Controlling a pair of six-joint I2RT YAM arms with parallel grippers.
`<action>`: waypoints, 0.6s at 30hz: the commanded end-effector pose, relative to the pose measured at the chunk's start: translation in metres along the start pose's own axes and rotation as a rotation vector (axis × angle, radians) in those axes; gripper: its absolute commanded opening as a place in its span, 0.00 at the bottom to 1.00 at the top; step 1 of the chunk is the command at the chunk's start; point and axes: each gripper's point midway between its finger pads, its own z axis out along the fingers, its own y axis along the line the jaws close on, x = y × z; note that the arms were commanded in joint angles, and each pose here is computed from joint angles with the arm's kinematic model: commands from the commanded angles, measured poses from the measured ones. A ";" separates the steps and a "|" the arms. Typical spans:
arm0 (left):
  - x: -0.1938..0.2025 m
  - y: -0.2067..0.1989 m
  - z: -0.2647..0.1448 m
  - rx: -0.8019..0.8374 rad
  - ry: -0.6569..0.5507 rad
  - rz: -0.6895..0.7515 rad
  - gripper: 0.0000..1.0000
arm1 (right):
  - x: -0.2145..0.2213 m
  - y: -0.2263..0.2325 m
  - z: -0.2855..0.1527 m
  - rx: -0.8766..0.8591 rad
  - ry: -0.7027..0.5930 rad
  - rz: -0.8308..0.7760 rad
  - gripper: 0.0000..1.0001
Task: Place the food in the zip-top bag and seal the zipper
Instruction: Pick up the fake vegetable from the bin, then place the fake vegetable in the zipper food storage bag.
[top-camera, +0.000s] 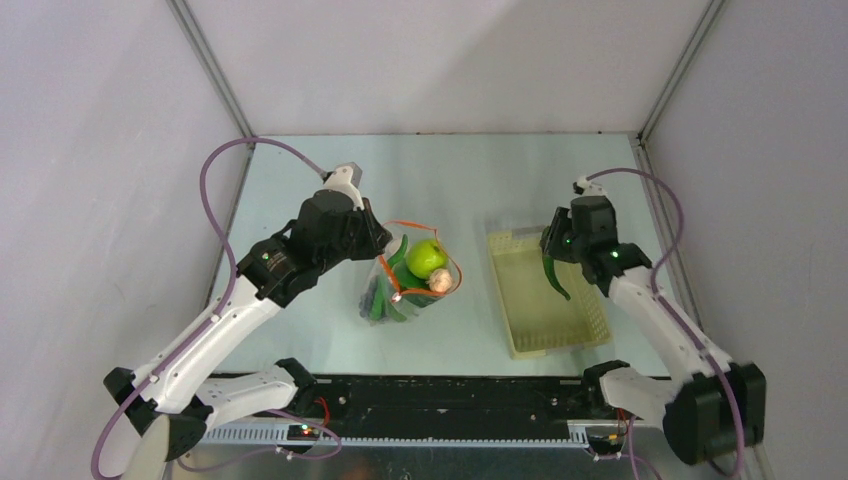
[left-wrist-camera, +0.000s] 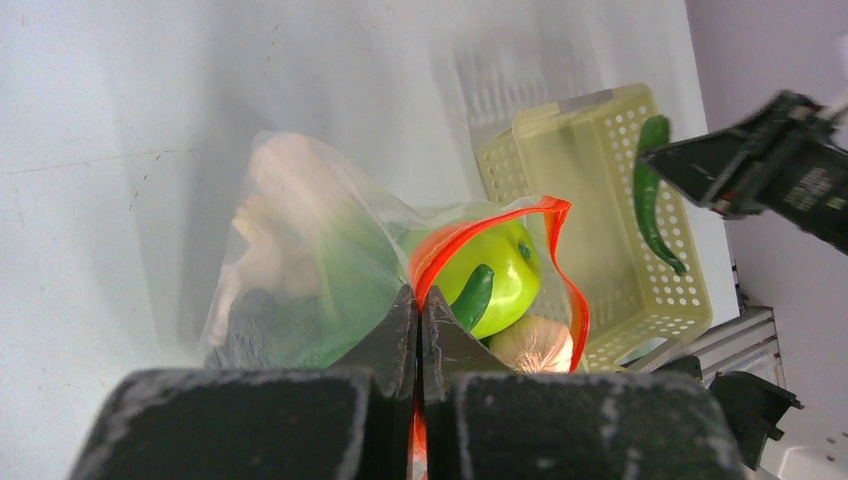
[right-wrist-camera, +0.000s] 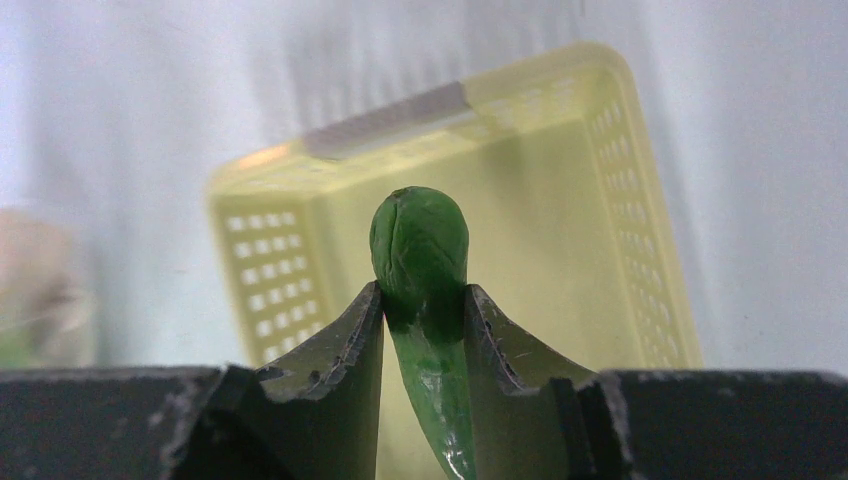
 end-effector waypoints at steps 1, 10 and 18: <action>-0.022 -0.015 -0.009 0.075 -0.085 -0.028 0.00 | -0.021 0.023 -0.044 -0.147 -0.103 0.053 0.19; -0.020 -0.016 -0.007 0.077 -0.080 -0.029 0.00 | -0.033 0.088 -0.134 -0.594 -0.199 0.034 0.17; -0.018 -0.017 -0.004 0.082 -0.065 -0.031 0.00 | -0.031 0.190 -0.220 -1.119 -0.194 -0.061 0.11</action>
